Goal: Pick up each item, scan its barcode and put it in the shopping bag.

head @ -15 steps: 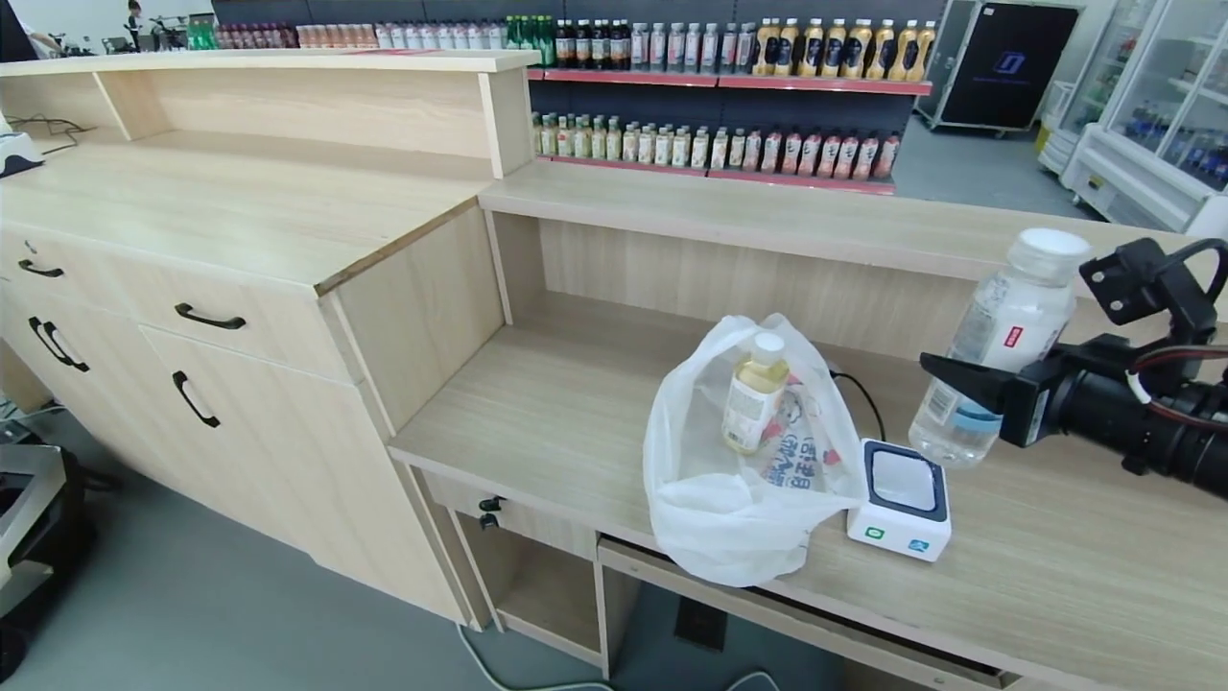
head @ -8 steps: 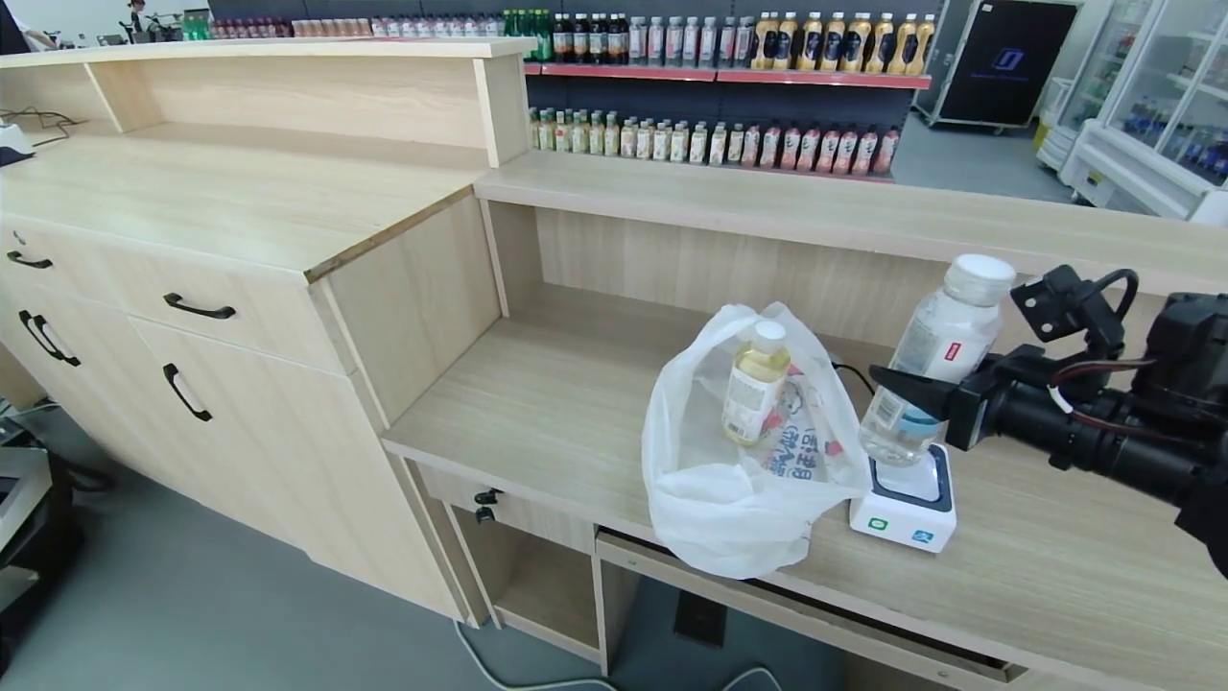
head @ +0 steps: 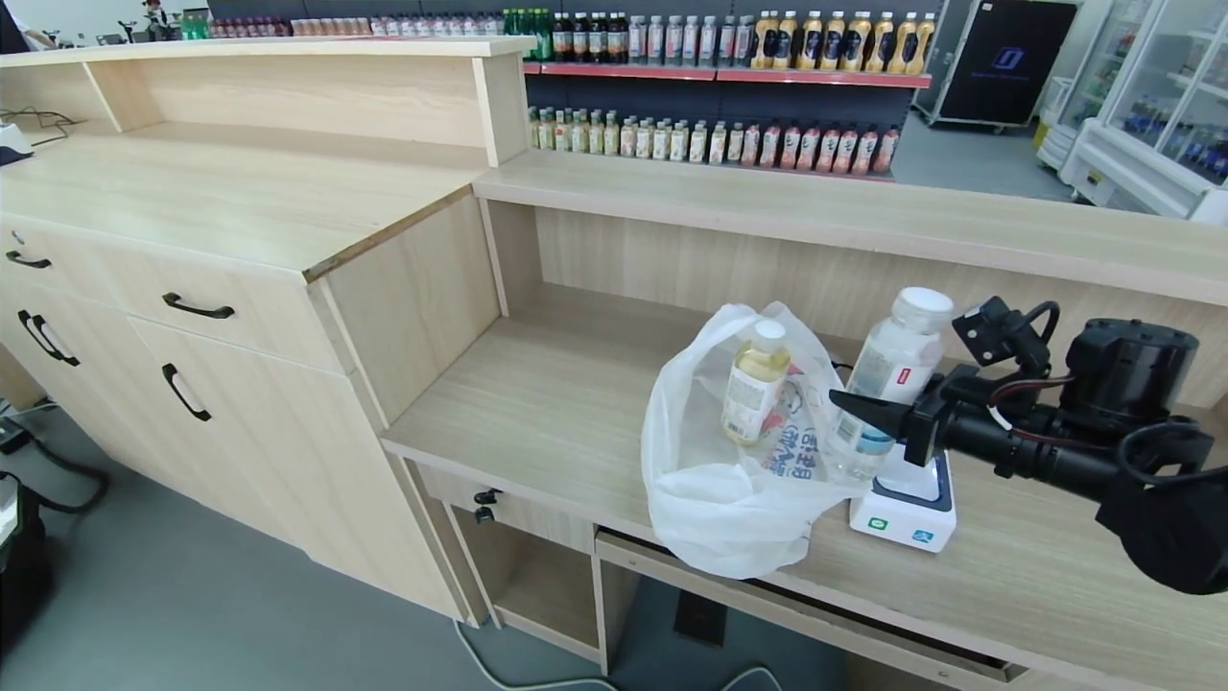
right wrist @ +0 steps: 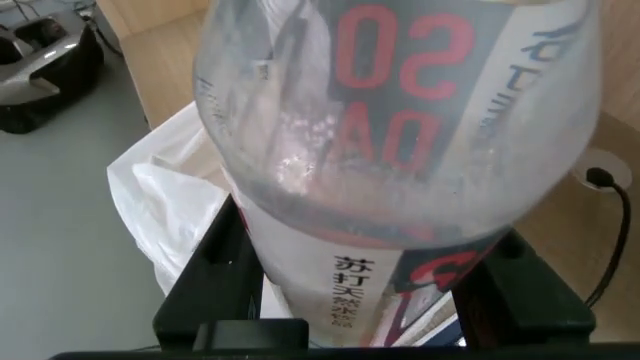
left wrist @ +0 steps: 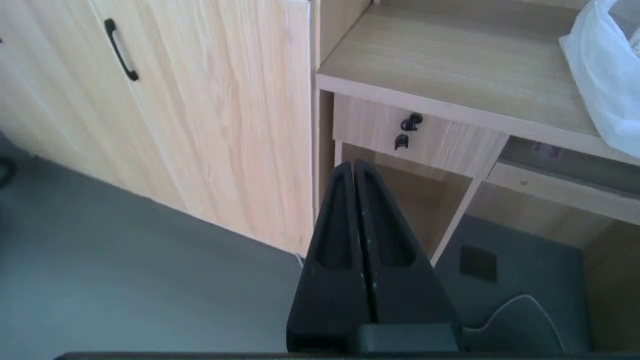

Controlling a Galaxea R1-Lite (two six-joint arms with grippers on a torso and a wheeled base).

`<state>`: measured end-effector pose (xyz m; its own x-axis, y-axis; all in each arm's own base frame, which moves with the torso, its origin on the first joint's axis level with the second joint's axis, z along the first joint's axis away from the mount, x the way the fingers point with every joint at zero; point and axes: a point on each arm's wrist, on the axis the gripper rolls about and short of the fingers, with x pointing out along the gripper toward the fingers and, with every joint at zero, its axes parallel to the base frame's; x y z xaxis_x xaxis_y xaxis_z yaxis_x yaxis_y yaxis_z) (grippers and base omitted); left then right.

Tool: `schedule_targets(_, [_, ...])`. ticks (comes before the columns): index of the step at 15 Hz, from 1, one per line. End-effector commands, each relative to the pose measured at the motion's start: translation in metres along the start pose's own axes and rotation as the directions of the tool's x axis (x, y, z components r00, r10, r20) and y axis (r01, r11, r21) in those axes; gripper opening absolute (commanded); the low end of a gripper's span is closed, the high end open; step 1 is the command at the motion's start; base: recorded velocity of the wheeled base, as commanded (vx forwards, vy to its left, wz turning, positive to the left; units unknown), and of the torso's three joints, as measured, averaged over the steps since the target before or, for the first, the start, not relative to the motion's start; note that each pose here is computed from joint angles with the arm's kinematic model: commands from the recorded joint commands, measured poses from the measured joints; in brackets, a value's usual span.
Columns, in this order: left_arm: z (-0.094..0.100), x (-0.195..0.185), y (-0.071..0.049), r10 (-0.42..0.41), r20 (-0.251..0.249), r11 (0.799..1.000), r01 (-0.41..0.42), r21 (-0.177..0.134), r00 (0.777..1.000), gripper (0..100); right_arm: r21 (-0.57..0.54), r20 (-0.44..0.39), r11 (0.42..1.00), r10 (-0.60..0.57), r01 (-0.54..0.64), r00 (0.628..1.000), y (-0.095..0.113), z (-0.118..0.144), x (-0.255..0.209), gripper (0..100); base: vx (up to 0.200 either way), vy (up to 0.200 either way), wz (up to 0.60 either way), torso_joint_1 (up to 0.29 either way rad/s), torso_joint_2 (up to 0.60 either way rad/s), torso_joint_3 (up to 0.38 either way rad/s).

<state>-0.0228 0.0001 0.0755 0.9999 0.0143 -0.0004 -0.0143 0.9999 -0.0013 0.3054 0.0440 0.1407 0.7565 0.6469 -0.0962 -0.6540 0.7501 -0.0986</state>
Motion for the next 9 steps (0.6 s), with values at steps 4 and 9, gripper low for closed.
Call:
schedule_targets(4, [0.000, 0.000, 0.000, 0.001, 0.000, 1.000, -0.001, 0.000, 1.000, 0, 0.009, -0.014, 0.999, 0.038, -0.038, 0.999, -0.006, -0.021, 0.033, 0, 0.000, 0.000, 0.00, 0.000, 0.00, 0.000])
schedule_targets(9, [0.000, 0.000, 0.000, 0.001, 0.000, 1.000, -0.001, 0.000, 1.000, 0, 0.003, 0.005, 0.996, 0.090, -0.090, 0.996, -0.009, -0.034, 0.045, 0, 0.000, 0.000, 0.00, 0.000, 0.00, 0.000])
